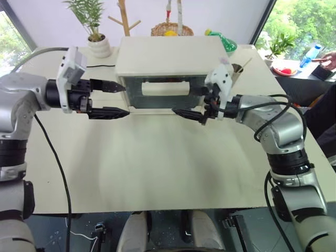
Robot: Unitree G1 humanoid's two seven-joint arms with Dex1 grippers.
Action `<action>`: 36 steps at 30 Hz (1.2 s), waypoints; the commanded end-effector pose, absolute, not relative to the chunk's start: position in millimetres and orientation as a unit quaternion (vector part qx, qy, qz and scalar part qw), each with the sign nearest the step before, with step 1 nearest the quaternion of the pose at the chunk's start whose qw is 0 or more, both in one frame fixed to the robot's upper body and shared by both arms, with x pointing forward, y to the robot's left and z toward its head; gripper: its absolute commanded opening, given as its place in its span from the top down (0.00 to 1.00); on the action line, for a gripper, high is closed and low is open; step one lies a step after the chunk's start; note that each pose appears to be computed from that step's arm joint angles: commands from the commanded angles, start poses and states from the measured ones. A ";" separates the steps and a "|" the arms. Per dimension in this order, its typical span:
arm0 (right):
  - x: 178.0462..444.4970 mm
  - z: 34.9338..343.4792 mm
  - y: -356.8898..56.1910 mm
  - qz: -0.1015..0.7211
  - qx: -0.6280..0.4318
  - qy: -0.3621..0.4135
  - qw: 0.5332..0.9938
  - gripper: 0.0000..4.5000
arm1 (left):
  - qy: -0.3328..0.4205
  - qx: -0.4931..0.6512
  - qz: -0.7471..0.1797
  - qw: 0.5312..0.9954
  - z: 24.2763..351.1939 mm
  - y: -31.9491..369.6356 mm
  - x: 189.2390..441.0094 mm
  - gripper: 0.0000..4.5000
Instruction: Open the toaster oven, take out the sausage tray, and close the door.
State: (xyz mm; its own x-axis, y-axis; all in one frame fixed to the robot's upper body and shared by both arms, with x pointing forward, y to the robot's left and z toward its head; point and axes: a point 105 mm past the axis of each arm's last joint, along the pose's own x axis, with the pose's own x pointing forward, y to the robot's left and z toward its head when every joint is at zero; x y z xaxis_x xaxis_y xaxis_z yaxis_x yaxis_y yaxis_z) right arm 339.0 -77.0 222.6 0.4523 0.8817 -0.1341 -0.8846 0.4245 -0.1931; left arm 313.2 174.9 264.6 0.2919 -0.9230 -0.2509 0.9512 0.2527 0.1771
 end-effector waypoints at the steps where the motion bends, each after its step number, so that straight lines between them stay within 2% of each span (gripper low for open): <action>1: 313.6 237.5 -63.4 0.570 -0.125 -0.032 0.811 0.01 | 0.012 0.156 -0.576 0.802 281.0 177.0 318.0 0.00; 9: 299.9 219.6 -60.0 0.576 -0.117 -0.014 0.809 0.01 | -0.008 0.125 -0.578 0.806 293.6 170.0 326.7 0.00; 12: 297.6 214.6 -59.3 0.571 -0.113 -0.010 0.813 0.00 | -0.014 0.124 -0.570 0.812 294.5 168.4 334.3 0.21; 17: 291.4 208.1 -57.7 0.568 -0.105 -0.005 0.816 0.00 | -0.014 0.128 -0.560 0.819 289.9 165.9 346.2 0.78; 18: 290.3 207.3 -57.6 0.567 -0.103 -0.004 0.817 0.00 | -0.014 0.129 -0.558 0.820 289.0 165.3 348.3 0.92; 19: 289.5 206.6 -57.6 0.566 -0.102 -0.003 0.818 0.00 | -0.016 0.134 -0.555 0.821 287.7 164.7 350.6 0.99; 26: 286.5 204.5 -58.2 0.562 -0.098 0.000 0.821 0.00 | -0.002 0.177 -0.545 0.820 269.6 160.5 362.0 0.99; 30: 285.0 204.8 -58.9 0.560 -0.099 -0.001 0.822 0.00 | 0.020 0.211 -0.562 0.800 251.3 160.4 356.4 0.99; 36: 283.3 207.3 -65.0 0.549 -0.108 -0.004 0.829 0.00 | 0.025 0.220 -0.561 0.797 244.1 161.8 355.3 0.99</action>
State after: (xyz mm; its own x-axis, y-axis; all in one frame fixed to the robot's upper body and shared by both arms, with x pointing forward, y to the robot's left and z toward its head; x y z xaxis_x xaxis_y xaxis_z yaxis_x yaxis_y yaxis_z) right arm 295.4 -69.3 188.5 0.4263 0.8887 -0.1687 -0.9037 0.4103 -0.1223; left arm 358.8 162.7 234.6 0.3681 -0.8832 -0.2906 0.9163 0.2916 0.2745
